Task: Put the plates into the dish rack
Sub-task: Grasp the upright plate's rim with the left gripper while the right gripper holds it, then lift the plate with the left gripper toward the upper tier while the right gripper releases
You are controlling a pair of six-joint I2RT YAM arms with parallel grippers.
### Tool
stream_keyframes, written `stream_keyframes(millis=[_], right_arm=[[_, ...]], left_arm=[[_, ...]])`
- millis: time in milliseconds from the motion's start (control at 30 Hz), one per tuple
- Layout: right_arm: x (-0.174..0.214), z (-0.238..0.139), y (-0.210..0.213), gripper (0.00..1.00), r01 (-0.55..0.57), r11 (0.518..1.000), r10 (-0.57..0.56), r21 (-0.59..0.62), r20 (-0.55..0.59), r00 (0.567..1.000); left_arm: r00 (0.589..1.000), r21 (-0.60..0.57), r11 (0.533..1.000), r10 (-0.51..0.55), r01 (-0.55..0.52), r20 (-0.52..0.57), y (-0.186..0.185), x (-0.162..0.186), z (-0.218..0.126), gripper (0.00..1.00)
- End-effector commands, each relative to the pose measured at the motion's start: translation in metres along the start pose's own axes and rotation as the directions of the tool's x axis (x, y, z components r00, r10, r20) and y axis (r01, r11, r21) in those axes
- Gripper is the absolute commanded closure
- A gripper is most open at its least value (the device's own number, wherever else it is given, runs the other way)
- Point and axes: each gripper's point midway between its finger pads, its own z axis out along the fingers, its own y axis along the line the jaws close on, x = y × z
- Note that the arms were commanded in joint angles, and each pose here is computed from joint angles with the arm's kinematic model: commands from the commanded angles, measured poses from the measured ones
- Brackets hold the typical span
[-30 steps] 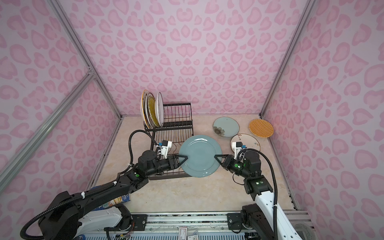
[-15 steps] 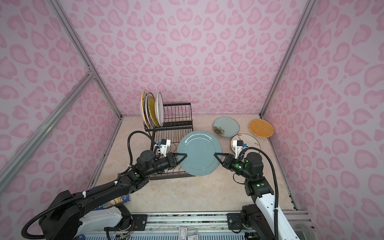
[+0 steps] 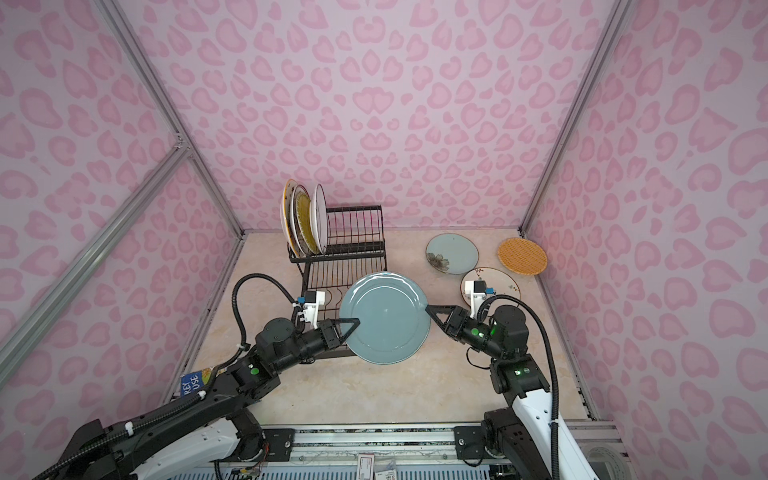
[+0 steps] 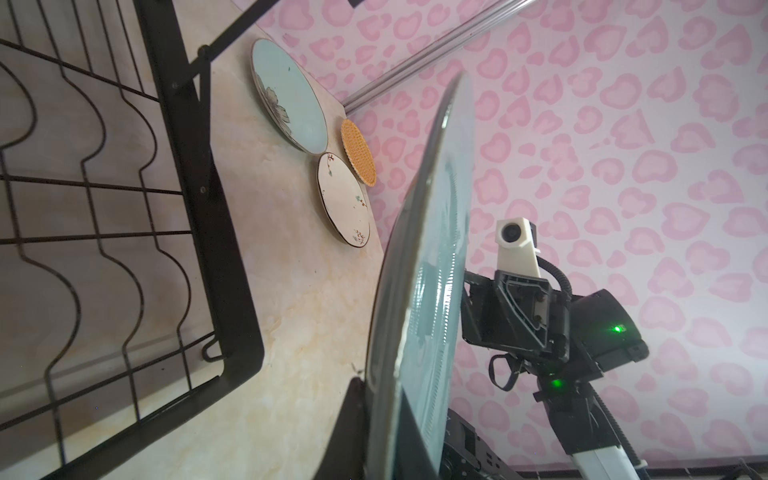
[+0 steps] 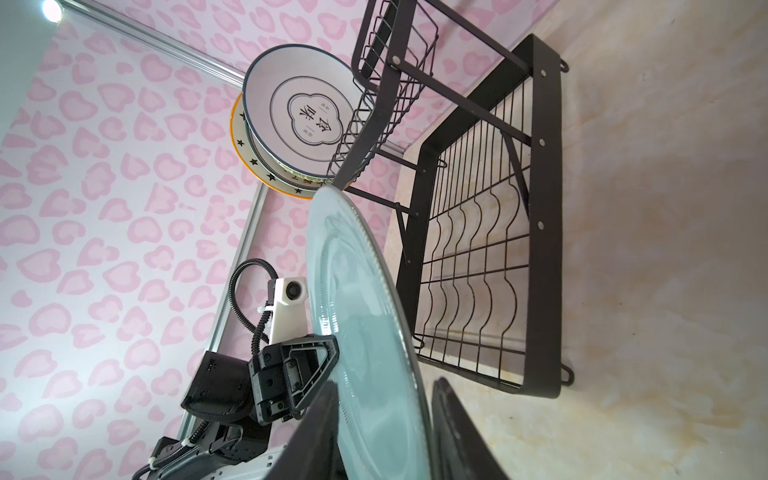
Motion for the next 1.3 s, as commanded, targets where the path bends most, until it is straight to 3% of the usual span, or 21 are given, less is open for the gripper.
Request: stream_keyframes(millis=[0,167,400,567,667,767,1133,1267], right_arm=[[-0.007,0.001,0.011,0.50,0.037,0.999,-0.037,-0.024,0.017,0.999],[-0.017,0.003,0.022,0.35,0.080,0.996,-0.080,-0.025,0.025,0.996],[-0.020,0.006,0.013,0.28,0.129,0.991,-0.129,0.024,0.026,0.991],[-0.015,0.010,-0.001,0.25,0.114,0.993,-0.115,0.041,0.013,0.993],[-0.011,0.009,-0.008,0.14,0.131,0.989,-0.131,0.063,0.003,0.991],[-0.007,0.006,-0.017,0.03,0.146,0.985,-0.147,0.090,0.006,0.989],[0.021,0.002,-0.046,0.03,0.203,0.969,-0.202,0.138,-0.025,0.979],[0.032,0.006,-0.050,0.03,0.215,0.965,-0.208,0.147,-0.062,0.976]], left_arm=[[0.995,0.005,0.999,0.043,-0.044,0.086,-0.009,-0.016,-0.013,0.96],[0.990,-0.025,0.998,0.061,-0.058,0.130,-0.013,-0.023,-0.038,0.96],[0.970,-0.049,0.993,0.111,-0.103,0.215,-0.038,-0.042,-0.086,0.96],[0.952,-0.031,0.989,0.150,-0.147,0.266,-0.073,-0.062,-0.109,0.96],[0.936,-0.018,0.982,0.183,-0.187,0.301,-0.101,-0.077,-0.118,0.96],[0.917,-0.039,0.973,0.226,-0.226,0.330,-0.123,-0.095,-0.122,0.96],[0.836,-0.176,0.922,0.387,-0.345,0.390,-0.178,-0.154,-0.099,0.96],[0.802,-0.260,0.893,0.446,-0.368,0.398,-0.182,-0.173,-0.085,0.96]])
